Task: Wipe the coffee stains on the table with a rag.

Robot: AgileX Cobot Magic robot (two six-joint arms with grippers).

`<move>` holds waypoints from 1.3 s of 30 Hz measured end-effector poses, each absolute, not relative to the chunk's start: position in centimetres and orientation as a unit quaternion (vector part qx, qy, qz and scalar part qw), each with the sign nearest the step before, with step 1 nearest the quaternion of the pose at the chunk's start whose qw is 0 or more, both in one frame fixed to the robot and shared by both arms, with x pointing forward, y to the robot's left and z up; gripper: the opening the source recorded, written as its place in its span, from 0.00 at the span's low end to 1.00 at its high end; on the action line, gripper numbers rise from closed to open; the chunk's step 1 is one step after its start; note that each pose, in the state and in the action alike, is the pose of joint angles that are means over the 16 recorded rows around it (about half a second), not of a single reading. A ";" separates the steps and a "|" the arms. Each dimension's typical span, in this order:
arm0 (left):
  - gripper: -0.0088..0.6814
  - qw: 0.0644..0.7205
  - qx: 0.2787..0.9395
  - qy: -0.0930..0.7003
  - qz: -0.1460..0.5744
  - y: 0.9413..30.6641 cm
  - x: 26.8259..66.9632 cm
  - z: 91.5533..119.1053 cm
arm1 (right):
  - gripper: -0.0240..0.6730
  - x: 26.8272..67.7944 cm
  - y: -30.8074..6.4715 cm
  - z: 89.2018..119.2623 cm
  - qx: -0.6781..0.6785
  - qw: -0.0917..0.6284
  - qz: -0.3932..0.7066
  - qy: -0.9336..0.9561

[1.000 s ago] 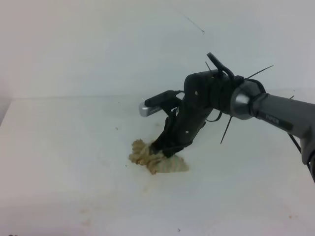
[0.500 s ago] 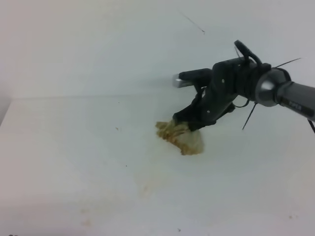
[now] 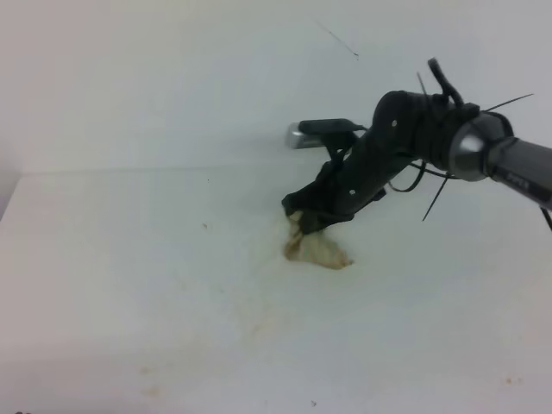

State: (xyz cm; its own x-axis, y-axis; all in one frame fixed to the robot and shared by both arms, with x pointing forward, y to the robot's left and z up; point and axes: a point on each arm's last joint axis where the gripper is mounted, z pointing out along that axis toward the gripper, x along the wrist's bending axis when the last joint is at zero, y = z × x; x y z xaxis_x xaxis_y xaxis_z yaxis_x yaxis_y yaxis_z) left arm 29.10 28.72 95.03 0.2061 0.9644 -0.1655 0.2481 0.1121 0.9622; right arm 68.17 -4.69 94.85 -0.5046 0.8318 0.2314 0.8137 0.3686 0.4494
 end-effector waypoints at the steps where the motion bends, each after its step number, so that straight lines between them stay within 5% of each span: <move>1: 0.01 0.525 0.572 0.530 0.341 28.7 29.1 95.0 | 0.03 67.7 -4.0 94.9 0.487 0.009 0.264 0.833; 12: 0.01 0.525 0.572 0.530 0.341 28.7 29.1 95.0 | 0.03 63.9 -0.6 98.4 0.403 -0.014 0.270 0.874; 24: 0.01 0.525 0.572 0.530 0.341 28.7 29.1 95.0 | 0.03 61.9 -9.1 105.5 0.439 0.067 0.295 0.846; 39: 0.01 0.525 0.572 0.530 0.341 28.7 29.1 95.0 | 0.11 57.8 -15.8 99.1 0.546 0.098 0.283 0.783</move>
